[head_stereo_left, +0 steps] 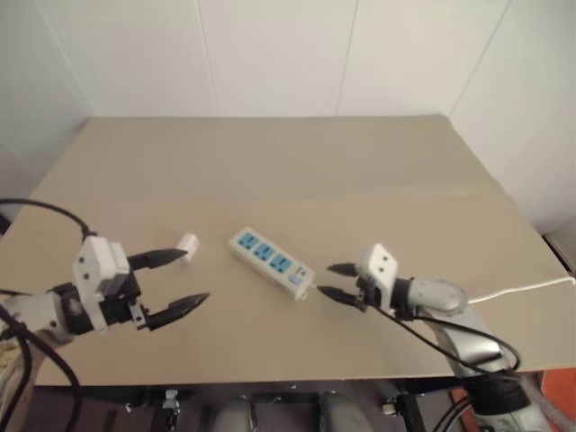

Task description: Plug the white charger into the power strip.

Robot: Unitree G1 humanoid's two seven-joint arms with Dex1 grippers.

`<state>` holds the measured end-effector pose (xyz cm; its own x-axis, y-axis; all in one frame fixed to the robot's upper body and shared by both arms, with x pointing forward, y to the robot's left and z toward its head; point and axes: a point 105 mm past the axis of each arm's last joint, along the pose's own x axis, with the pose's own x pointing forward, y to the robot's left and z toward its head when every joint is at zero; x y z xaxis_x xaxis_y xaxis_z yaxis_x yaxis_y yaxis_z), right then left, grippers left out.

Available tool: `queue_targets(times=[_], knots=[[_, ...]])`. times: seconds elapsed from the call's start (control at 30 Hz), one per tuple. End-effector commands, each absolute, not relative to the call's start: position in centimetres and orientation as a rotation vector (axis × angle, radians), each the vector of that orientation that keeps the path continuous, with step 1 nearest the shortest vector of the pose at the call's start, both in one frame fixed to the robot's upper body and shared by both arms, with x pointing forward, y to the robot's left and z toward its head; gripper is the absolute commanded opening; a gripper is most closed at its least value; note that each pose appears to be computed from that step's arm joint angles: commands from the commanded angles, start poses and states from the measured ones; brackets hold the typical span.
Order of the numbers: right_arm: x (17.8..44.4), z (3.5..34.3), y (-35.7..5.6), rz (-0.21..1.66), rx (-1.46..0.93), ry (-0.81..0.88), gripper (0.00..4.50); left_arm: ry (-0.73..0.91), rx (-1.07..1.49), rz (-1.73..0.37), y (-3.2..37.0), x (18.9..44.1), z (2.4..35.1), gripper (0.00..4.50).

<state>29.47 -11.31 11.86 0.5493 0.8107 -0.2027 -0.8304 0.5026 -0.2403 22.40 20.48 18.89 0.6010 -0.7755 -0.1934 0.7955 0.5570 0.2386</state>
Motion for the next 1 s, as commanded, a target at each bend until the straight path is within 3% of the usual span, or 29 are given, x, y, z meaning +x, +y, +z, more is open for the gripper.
queue_targets(times=[0.03, 0.07, 0.5, 1.0], knots=[[28.8, 14.5, -11.4, 0.962, -0.253, -0.056, 4.11, 0.045, 0.345, -0.931, 20.4, 22.2, 19.5, 4.5], [28.8, 14.8, -11.3, 0.951, -0.226, -0.081, 4.46, 0.045, 0.344, -0.929, 20.4, 22.2, 19.5, 4.5], [29.9, 11.6, -4.0, 0.905, -0.151, -0.132, 4.46, 0.05, 0.362, -0.934, 20.4, 22.4, 19.7, 4.5], [30.6, 9.9, -3.4, 0.902, -0.154, -0.137, 4.46, 0.062, 0.378, -0.943, 20.3, 22.4, 19.7, 4.5]])
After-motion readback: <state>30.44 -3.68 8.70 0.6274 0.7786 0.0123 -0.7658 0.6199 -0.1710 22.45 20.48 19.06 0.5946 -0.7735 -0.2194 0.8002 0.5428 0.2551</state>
